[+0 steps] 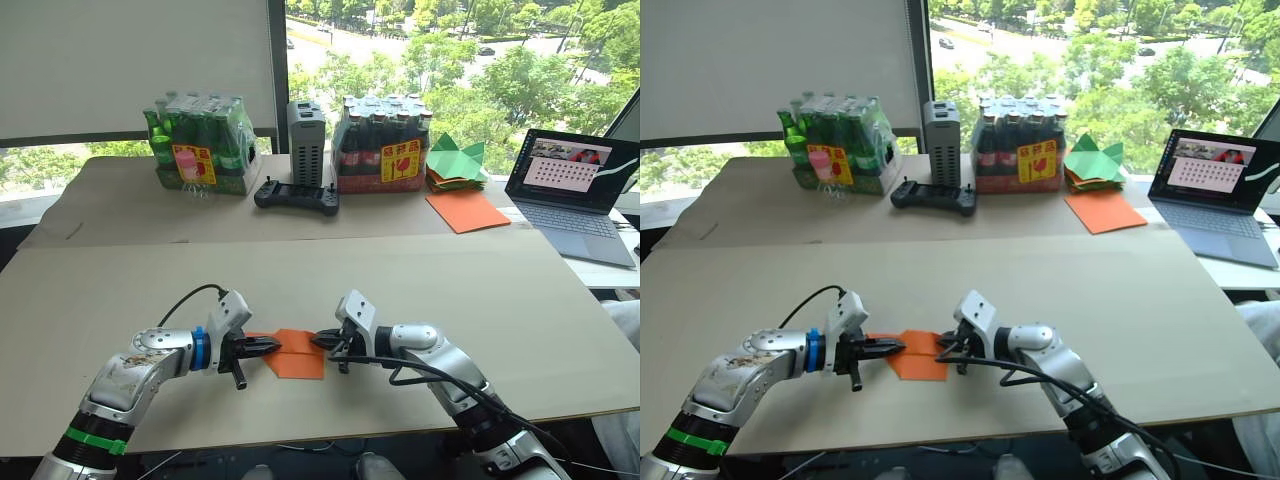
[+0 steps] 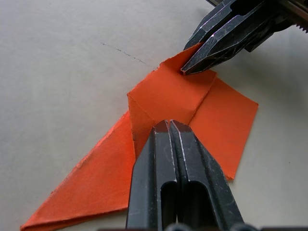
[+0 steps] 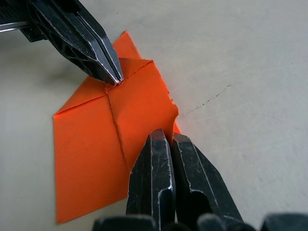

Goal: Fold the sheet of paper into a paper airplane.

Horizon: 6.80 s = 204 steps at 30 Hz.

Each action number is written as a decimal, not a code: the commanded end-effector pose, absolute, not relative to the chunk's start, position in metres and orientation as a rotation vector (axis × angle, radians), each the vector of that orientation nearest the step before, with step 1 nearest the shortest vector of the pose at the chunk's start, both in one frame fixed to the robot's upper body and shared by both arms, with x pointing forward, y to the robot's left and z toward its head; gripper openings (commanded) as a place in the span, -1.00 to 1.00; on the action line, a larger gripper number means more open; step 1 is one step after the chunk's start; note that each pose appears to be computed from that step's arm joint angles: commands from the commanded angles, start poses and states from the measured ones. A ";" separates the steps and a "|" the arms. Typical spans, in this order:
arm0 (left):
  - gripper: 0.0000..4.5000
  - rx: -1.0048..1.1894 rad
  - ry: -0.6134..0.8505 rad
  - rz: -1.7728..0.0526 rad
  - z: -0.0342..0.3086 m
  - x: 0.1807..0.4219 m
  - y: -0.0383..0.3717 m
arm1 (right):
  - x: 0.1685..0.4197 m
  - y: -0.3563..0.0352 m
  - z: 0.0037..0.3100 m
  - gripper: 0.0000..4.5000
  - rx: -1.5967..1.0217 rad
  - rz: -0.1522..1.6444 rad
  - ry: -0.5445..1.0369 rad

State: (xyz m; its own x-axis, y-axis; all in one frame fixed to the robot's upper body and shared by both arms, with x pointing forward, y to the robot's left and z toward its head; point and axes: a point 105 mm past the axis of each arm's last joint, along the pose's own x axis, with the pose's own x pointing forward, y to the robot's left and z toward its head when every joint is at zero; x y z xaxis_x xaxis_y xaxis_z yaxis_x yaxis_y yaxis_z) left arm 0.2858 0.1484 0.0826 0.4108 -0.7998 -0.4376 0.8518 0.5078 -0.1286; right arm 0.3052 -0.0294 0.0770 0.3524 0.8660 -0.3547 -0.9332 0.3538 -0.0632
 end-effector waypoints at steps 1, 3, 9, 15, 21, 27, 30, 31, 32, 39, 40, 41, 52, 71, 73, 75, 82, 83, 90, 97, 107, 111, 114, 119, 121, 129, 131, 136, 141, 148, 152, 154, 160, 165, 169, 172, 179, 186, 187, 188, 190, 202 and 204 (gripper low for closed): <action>-0.97 0.141 0.493 -1.036 0.075 0.283 0.151 | 0.301 -0.034 0.065 -0.92 -0.281 1.174 0.343; -0.97 0.143 0.504 -1.037 0.072 0.281 0.152 | 0.300 -0.034 0.065 -0.92 -0.282 1.176 0.344; -1.00 0.139 0.528 -1.033 0.062 0.278 0.153 | 0.299 -0.034 0.068 -0.68 -0.269 1.182 0.332; -1.00 0.128 0.536 -1.034 0.058 0.276 0.151 | 0.309 -0.034 0.097 0.24 -0.191 1.120 0.214; -1.00 0.126 0.536 -1.027 0.058 0.279 0.151 | 0.315 -0.034 0.137 0.52 -0.071 1.055 0.038; -1.00 0.124 0.535 -1.029 0.058 0.281 0.150 | 0.288 -0.022 0.140 -0.16 -0.050 1.174 0.022; -1.00 0.127 0.537 -1.031 0.058 0.281 0.150 | 0.283 -0.017 0.136 -0.63 -0.055 1.183 0.031; -1.00 0.127 0.536 -1.030 0.058 0.281 0.150 | 0.283 -0.016 0.135 -0.78 -0.054 1.182 0.035; -1.00 0.126 0.536 -1.030 0.058 0.281 0.150 | 0.283 -0.014 0.134 -0.94 -0.053 1.181 0.037; -1.00 0.120 0.538 -1.021 0.056 0.282 0.150 | 0.287 -0.007 0.111 -0.99 -0.135 1.147 0.115; -1.00 0.120 0.539 -1.019 0.056 0.283 0.150 | 0.286 -0.004 0.110 -0.99 -0.134 1.155 0.122; -1.00 0.119 0.539 -1.017 0.056 0.283 0.151 | 0.284 -0.002 0.109 -0.99 -0.148 1.162 0.128; -1.00 0.122 0.539 -1.008 0.056 0.282 0.153 | 0.285 0.000 0.092 -0.99 -0.173 1.164 0.198; -1.00 0.125 0.537 -1.009 0.057 0.284 0.153 | 0.286 -0.021 0.062 -0.99 -0.261 1.105 0.343; -1.00 0.125 0.538 -1.008 0.057 0.284 0.153 | 0.283 -0.025 0.060 -0.99 -0.255 1.110 0.359; -1.00 0.126 0.538 -1.005 0.056 0.284 0.154 | 0.279 -0.029 0.058 -0.99 -0.250 1.117 0.373; -1.00 0.131 0.539 -0.991 0.057 0.287 0.159 | 0.274 -0.050 0.048 -0.99 -0.286 1.099 0.426; -1.00 0.132 0.539 -0.989 0.057 0.287 0.160 | 0.274 -0.051 0.047 -0.99 -0.289 1.097 0.428; -1.00 0.135 0.544 -0.975 0.056 0.288 0.165 | 0.276 -0.043 0.058 -0.99 -0.243 1.117 0.393; -1.00 0.136 0.544 -0.969 0.056 0.287 0.168 | 0.275 -0.039 0.084 -0.99 -0.150 1.182 0.314; -1.00 0.133 0.547 -0.963 0.055 0.283 0.170 | 0.290 -0.037 0.141 -0.99 0.061 1.186 0.149; -1.00 0.127 0.540 -0.962 0.056 0.283 0.169 | 0.292 -0.038 0.128 -0.99 0.016 1.164 0.178; -1.00 0.087 0.490 -0.944 0.072 0.291 0.168 | 0.294 -0.039 0.123 -0.99 0.038 1.150 0.191; -1.00 0.013 0.424 -0.985 0.098 0.295 0.157 | 0.296 -0.038 0.116 -0.99 0.041 1.144 0.207; -1.00 -0.003 0.414 -1.003 0.105 0.293 0.154 | 0.297 -0.038 0.114 -0.99 0.036 1.143 0.212; -1.00 -0.053 0.389 -1.030 0.125 0.282 0.154 | 0.298 -0.039 0.114 -0.99 0.041 1.140 0.210; -1.00 -0.066 0.378 -1.012 0.130 0.283 0.157 | 0.298 -0.039 0.118 -0.99 0.058 1.137 0.196; -1.00 -0.071 0.366 -0.976 0.137 0.283 0.169 | 0.300 -0.041 0.132 -0.99 0.092 1.138 0.153; -1.00 -0.072 0.363 -0.946 0.139 0.284 0.176 | 0.302 -0.048 0.143 -0.99 0.110 1.132 0.139; -1.00 -0.075 0.373 -0.926 0.133 0.284 0.180 | 0.300 -0.060 0.135 -0.87 0.111 1.130 0.197; -1.00 -0.079 0.374 -0.928 0.132 0.285 0.177 | 0.301 -0.061 0.126 -0.28 0.134 1.114 0.242; -1.00 -0.078 0.377 -0.927 0.131 0.285 0.177 | 0.302 -0.060 0.124 0.02 0.155 1.105 0.259; -1.00 -0.073 0.376 -0.914 0.130 0.286 0.179 | 0.303 -0.056 0.122 0.02 0.216 1.105 0.292; -1.00 -0.070 0.374 -0.905 0.131 0.287 0.180 | 0.300 -0.053 0.116 0.02 0.233 1.109 0.330; -1.00 -0.065 0.375 -0.896 0.130 0.287 0.182 | 0.297 -0.052 0.113 0.02 0.230 1.113 0.341; -1.00 -0.063 0.374 -0.888 0.130 0.288 0.182 | 0.297 -0.051 0.112 0.02 0.228 1.117 0.347; -1.00 -0.060 0.373 -0.879 0.130 0.289 0.183 | 0.294 -0.049 0.109 0.02 0.219 1.134 0.360; -1.00 -0.059 0.375 -0.874 0.129 0.289 0.183 | 0.288 -0.046 0.107 0.02 0.220 1.151 0.367; -1.00 -0.059 0.375 -0.872 0.129 0.289 0.183 | 0.288 -0.045 0.108 0.02 0.219 1.153 0.366; -1.00 -0.059 0.376 -0.871 0.129 0.289 0.184 | 0.288 -0.045 0.108 0.02 0.220 1.153 0.365; -1.00 -0.060 0.377 -0.867 0.128 0.290 0.184 | 0.288 -0.045 0.109 0.02 0.223 1.159 0.362; -1.00 -0.064 0.379 -0.855 0.126 0.291 0.185 | 0.284 -0.040 0.120 -0.98 0.140 1.195 0.281; -1.00 -0.065 0.379 -0.850 0.125 0.292 0.186 | 0.284 -0.039 0.127 -0.98 0.090 1.207 0.228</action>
State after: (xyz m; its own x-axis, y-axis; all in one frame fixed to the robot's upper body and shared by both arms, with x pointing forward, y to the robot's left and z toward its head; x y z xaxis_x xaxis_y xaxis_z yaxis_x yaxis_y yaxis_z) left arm 0.2899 0.1845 0.1204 0.5828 -0.7480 -0.3176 0.7164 0.6574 -0.2337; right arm 0.2852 -0.0424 0.1059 0.3446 0.9207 -0.1830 -0.8742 0.3858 0.2948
